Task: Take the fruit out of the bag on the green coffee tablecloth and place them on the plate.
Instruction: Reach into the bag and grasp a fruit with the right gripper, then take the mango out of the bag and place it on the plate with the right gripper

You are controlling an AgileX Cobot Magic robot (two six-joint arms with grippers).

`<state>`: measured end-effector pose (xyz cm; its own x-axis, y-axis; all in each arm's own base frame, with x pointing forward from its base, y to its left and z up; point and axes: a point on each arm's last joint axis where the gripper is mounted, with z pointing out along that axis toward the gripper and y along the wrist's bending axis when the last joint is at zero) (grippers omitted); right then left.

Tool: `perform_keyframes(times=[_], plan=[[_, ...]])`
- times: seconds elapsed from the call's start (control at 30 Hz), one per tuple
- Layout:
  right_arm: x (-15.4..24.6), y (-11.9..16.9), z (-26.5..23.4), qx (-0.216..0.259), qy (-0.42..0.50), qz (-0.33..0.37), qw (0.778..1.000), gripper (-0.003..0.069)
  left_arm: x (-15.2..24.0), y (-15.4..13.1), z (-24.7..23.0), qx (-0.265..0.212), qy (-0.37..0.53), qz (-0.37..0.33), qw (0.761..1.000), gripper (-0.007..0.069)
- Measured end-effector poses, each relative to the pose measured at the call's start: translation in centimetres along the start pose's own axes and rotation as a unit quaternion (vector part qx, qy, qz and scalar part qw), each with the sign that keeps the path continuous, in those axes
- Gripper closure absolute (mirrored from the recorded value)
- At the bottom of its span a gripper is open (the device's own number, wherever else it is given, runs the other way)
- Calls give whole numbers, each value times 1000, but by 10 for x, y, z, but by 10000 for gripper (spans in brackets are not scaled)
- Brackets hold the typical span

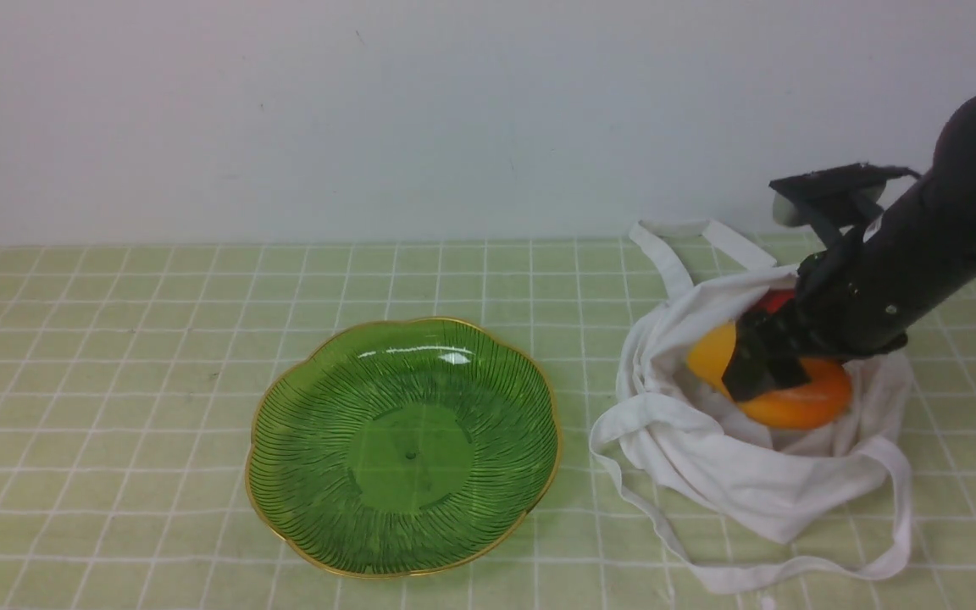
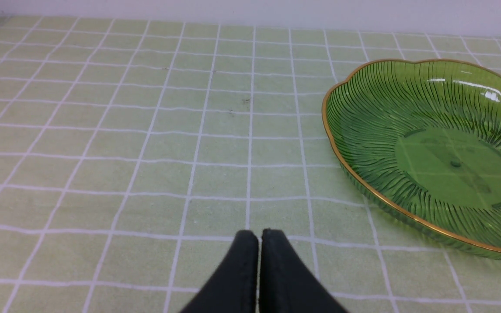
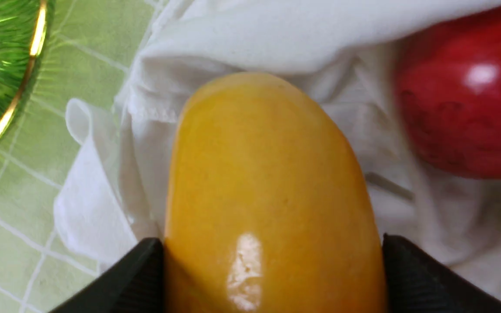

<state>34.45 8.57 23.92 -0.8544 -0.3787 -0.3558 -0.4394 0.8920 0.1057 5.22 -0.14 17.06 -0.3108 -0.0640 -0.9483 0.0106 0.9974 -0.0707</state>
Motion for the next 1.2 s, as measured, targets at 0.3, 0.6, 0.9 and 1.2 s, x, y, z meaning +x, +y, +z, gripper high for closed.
perform_keyframes(times=[0.3, 0.6, 0.9, 1.2], plan=[[3, 3, -52, 42, -10, 43, 998, 90, 0, 0, 0, 0, 0, 0, 1000, 633], [-23, 94, -49, -154, -113, 10, 982, 90, 0, 0, 0, 0, 0, 0, 1000, 633], [-40, 178, 28, -180, -176, -100, 963, 90, 0, 0, 0, 0, 0, 0, 1000, 633], [-42, 188, 84, -131, -195, -126, 964, 32, 0, 0, 0, 0, 0, 0, 1000, 633]])
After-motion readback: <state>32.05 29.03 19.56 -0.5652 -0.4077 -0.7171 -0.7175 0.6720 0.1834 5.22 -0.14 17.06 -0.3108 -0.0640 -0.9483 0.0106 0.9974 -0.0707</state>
